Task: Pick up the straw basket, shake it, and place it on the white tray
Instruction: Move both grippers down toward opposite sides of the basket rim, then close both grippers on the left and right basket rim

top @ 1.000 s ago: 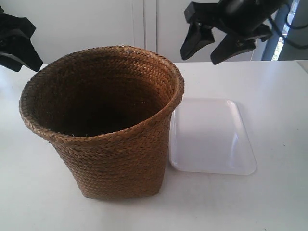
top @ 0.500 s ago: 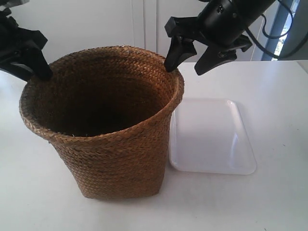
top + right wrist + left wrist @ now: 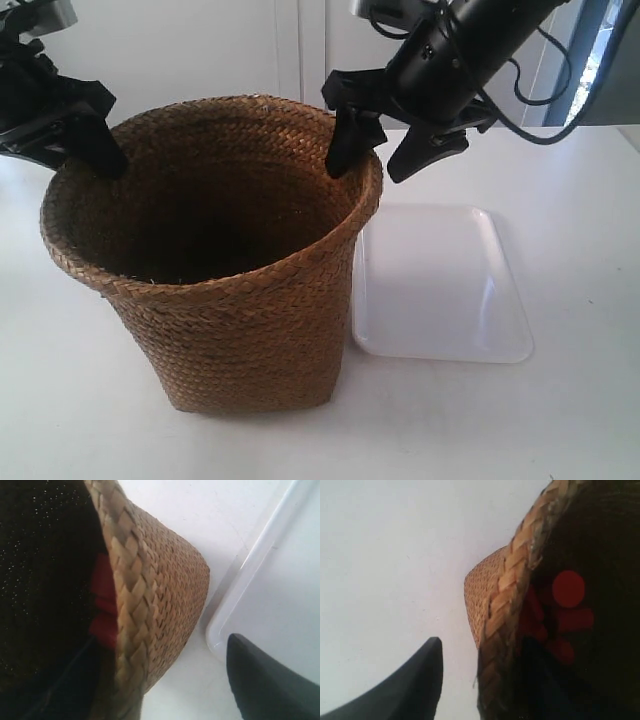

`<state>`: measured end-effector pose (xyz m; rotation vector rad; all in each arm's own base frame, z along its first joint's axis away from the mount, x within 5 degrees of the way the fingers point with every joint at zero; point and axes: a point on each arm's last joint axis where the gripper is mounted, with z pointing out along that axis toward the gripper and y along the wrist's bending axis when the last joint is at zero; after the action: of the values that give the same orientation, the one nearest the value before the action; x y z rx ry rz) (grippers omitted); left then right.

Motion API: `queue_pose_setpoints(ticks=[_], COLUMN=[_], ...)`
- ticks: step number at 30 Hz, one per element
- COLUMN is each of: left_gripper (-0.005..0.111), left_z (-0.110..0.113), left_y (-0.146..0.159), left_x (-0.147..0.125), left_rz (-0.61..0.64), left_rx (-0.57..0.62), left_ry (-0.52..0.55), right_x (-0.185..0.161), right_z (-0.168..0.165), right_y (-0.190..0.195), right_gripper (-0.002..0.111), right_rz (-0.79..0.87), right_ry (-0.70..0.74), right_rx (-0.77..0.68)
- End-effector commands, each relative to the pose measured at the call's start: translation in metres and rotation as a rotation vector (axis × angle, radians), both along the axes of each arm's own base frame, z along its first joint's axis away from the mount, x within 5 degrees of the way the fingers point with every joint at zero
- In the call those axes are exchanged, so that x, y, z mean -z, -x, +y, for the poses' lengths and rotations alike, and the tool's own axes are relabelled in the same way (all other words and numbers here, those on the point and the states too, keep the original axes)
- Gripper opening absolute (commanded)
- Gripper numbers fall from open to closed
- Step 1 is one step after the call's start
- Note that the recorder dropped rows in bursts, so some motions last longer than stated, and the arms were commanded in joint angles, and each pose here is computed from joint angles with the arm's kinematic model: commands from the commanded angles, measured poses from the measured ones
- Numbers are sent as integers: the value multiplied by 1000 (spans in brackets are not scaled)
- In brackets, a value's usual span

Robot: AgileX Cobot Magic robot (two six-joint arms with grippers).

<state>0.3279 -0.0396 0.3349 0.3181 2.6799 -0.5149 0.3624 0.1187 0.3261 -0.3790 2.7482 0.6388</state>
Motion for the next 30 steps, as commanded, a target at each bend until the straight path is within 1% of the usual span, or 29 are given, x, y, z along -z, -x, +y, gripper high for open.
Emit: queue_pose_setpoints(ticks=[1,7,10,17,25,29,30], left_gripper=[53,53,53,53,53,53,53], left_z=[-2,-2,-2,-1,-2,-2,-2], left_y=[2,1,1,0,-1,-1,-1], left_x=[1,1,1,0,-1,-1,-1], left_rz=[11,8,8,-8,-15,-17,-27], left_rx=[10,8,8,3,-2,-1,19], left_ry=[16,16,16,15,30,30,22], right_x=[7,17,18,15,12,12,12], right_z=[1,2,0,-2,21,26,26], right_y=[-4,-8,-10,-7,-3,-3,-3], right_gripper=[66,66,66,66,66,66,66], right_rz=[19,39,37,-10,-60,-79,-78], right_ry=[4,11,31,185,159,157,157], right_rx=[-2,-12,13,58,16,8,11])
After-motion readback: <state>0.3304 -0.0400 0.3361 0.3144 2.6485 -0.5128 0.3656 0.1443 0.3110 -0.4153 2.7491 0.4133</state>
